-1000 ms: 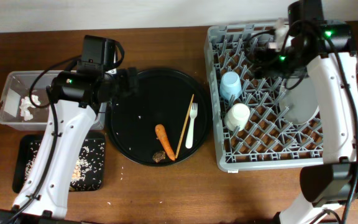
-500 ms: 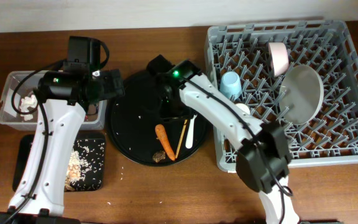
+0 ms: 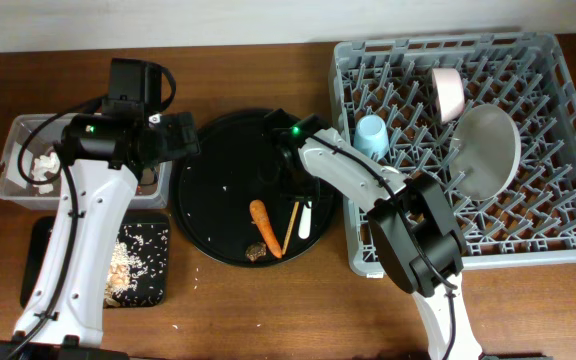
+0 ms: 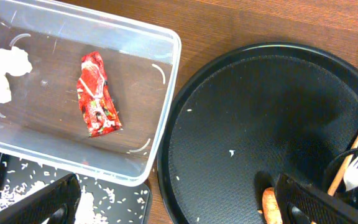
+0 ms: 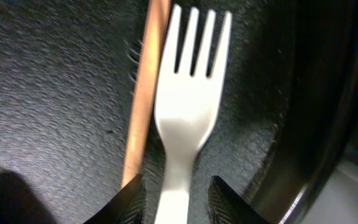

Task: Sort waste into correct bins and load items into the dishwasher rack
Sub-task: 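Grasp the white plastic fork on the tray with the right gripper, then insert the fork upright into the rack and release it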

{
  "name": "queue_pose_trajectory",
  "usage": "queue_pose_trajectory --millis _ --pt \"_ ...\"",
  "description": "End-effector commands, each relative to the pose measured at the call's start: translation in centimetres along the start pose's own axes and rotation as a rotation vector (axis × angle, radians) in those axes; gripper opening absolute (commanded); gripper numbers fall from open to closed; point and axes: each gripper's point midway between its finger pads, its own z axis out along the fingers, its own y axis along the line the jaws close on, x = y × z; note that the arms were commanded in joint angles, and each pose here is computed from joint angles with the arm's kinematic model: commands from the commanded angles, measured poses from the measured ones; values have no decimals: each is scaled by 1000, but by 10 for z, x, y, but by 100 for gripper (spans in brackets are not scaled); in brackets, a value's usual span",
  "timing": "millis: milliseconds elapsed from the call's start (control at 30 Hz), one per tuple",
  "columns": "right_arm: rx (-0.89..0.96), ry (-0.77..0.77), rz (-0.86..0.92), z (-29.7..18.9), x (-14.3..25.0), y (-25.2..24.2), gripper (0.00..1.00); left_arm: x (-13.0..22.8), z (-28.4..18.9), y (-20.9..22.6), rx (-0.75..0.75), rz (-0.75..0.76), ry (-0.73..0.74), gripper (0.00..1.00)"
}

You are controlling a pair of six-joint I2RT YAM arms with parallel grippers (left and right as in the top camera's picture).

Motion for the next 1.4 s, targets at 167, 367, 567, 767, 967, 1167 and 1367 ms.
queue_pose_trajectory --millis 167,367,567,767,967,1167,1367 --pt "12 22 90 30 11 -9 33 -5 -11 5 -9 -9 -34 99" --pt "40 52 87 30 19 -15 33 -5 -11 5 -9 -9 -34 99" --pt "33 46 91 29 16 -15 10 -5 -11 5 -9 -9 -34 99" --pt "-97 13 -5 -36 -21 -11 4 -5 -11 5 -9 -10 -34 99" --pt "-177 -68 -169 -99 -37 2 4 -5 -11 5 -8 -10 -33 99" --pt "-194 -195 -289 -190 -55 -47 4 -5 -11 4 -8 -10 -34 99" --pt "-54 -134 -163 -179 -82 -181 4 -5 -11 4 -8 -10 -34 99"
